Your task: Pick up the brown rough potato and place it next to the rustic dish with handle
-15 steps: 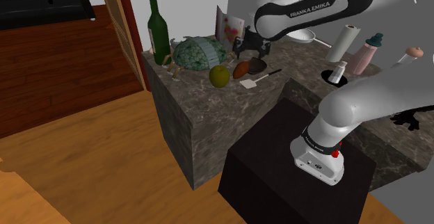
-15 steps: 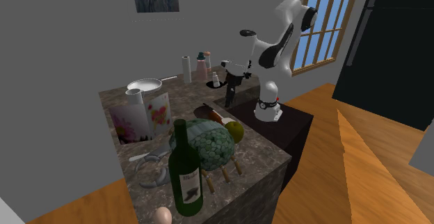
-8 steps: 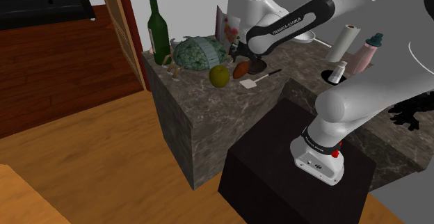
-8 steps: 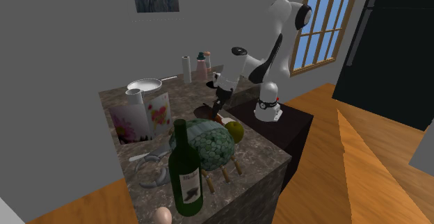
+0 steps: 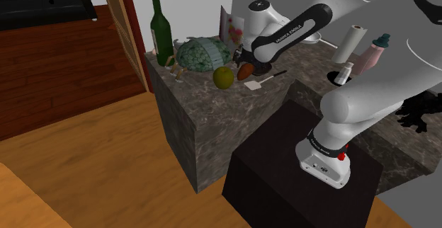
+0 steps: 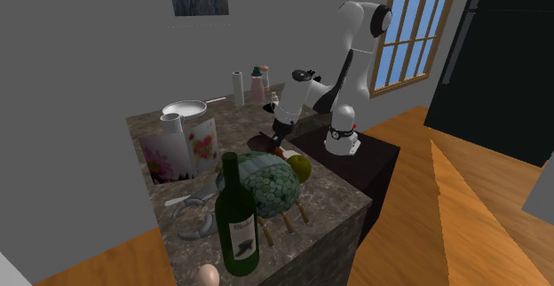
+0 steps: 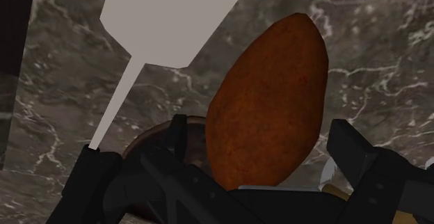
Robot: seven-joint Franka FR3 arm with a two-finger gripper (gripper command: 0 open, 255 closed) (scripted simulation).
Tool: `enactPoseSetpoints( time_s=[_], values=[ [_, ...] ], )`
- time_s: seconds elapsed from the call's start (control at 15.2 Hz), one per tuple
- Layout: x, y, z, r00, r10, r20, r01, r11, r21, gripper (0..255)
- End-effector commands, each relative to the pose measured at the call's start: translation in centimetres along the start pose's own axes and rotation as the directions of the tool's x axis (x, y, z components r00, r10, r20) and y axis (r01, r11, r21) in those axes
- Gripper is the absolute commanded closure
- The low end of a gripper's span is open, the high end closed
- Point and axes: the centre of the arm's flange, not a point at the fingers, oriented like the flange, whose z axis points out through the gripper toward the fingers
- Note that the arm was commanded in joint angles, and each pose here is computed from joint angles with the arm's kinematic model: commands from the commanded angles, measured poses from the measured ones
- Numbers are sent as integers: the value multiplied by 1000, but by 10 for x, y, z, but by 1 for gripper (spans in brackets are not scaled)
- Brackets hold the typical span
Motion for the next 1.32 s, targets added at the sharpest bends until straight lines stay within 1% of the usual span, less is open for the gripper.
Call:
enactPoseSetpoints(
  time_s=[0.0,0.26,0.33,0.92,1.25],
  values=[
    [0,0,1,1000,0,0,0,1000,0,0],
    [0,0,1,1000,0,0,0,1000,0,0],
    [0,0,1,1000,0,0,0,1000,0,255],
    [0,0,1,1000,0,0,0,1000,0,255],
    [8,-1,-24,1000,0,0,0,1000,0,255]
  ],
)
